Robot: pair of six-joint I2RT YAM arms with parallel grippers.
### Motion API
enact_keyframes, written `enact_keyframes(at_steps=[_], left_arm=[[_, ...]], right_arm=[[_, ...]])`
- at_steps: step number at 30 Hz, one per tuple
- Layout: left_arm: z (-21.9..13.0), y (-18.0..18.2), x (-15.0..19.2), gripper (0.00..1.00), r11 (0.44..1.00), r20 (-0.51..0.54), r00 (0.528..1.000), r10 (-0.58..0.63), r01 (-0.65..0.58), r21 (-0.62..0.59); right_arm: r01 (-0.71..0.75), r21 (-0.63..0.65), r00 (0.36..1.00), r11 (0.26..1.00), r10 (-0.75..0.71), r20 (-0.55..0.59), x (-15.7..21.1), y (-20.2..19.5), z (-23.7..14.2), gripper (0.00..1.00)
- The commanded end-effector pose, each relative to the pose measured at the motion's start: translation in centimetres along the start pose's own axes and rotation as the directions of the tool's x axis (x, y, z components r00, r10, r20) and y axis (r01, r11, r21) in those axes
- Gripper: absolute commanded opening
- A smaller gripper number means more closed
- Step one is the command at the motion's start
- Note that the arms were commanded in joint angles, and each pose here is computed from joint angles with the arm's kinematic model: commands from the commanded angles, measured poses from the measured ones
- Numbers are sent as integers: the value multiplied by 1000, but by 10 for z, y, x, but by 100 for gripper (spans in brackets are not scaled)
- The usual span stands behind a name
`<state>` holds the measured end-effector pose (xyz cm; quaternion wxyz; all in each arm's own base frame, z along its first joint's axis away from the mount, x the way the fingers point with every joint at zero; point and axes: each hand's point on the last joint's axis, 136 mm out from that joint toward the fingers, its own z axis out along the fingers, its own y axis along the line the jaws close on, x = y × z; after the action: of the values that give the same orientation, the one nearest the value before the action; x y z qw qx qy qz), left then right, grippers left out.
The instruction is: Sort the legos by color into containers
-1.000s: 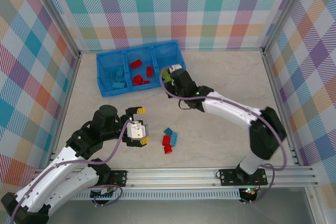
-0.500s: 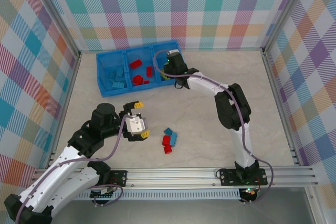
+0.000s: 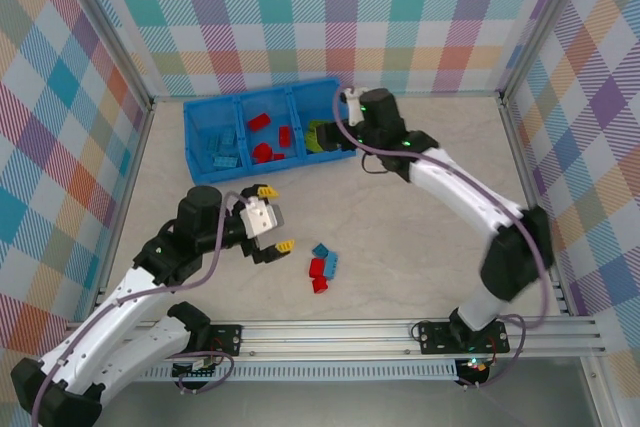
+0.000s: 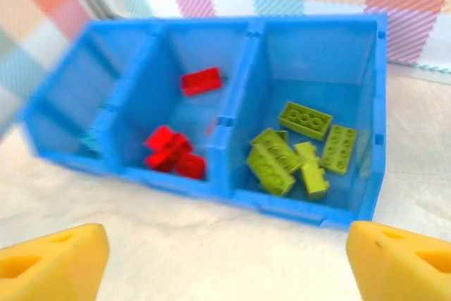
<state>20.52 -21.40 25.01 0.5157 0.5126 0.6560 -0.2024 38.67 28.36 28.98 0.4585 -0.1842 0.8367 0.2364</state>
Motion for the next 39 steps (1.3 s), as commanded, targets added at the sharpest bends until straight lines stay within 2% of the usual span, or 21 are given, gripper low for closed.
enact_keyframes(at_steps=[1,2,4,5,7,10,15,21,22,27,32,35,39], left_arm=[[1,20,-50,97,939,124,932,-340,343,-7],[7,25,-50,94,904,112,900,-421,427,-30],[21,32,-35,86,786,39,794,-607,607,-116],[26,32,-25,85,739,-11,748,-664,654,-162],[38,25,-1,85,652,-114,649,-753,710,-264],[52,2,37,85,556,-230,506,-831,744,-370],[75,-29,83,77,445,-288,345,-893,772,-453],[100,-52,129,63,397,-398,188,-898,737,-547],[104,-54,136,61,390,-398,176,-900,733,-557],[116,-54,151,45,398,-404,174,-898,714,-576],[126,-59,162,42,408,-425,167,-889,711,-573],[127,-61,170,31,409,-434,155,-887,698,-587],[126,-65,180,27,416,-446,148,-883,685,-597]], right_arm=[[-17,-171,990,985,-6,-137,42,30,-53,95],[-27,-195,985,980,-7,-170,54,34,-66,98],[-69,-230,969,971,11,-245,82,40,-95,100],[-97,-227,960,969,30,-280,94,40,-105,100],[-157,-191,936,969,85,-340,119,35,-122,100],[-210,-131,914,969,148,-377,146,25,-138,100],[-266,-94,888,959,206,-411,171,20,-137,100],[-291,-88,872,953,226,-434,175,21,-129,100],[-293,-88,873,952,229,-430,174,21,-129,100],[-301,-79,876,950,243,-417,175,19,-129,100],[-307,-67,870,949,252,-423,181,17,-129,100],[-311,-63,866,948,256,-429,182,16,-128,100],[-314,-63,868,947,260,-423,181,16,-127,100]])
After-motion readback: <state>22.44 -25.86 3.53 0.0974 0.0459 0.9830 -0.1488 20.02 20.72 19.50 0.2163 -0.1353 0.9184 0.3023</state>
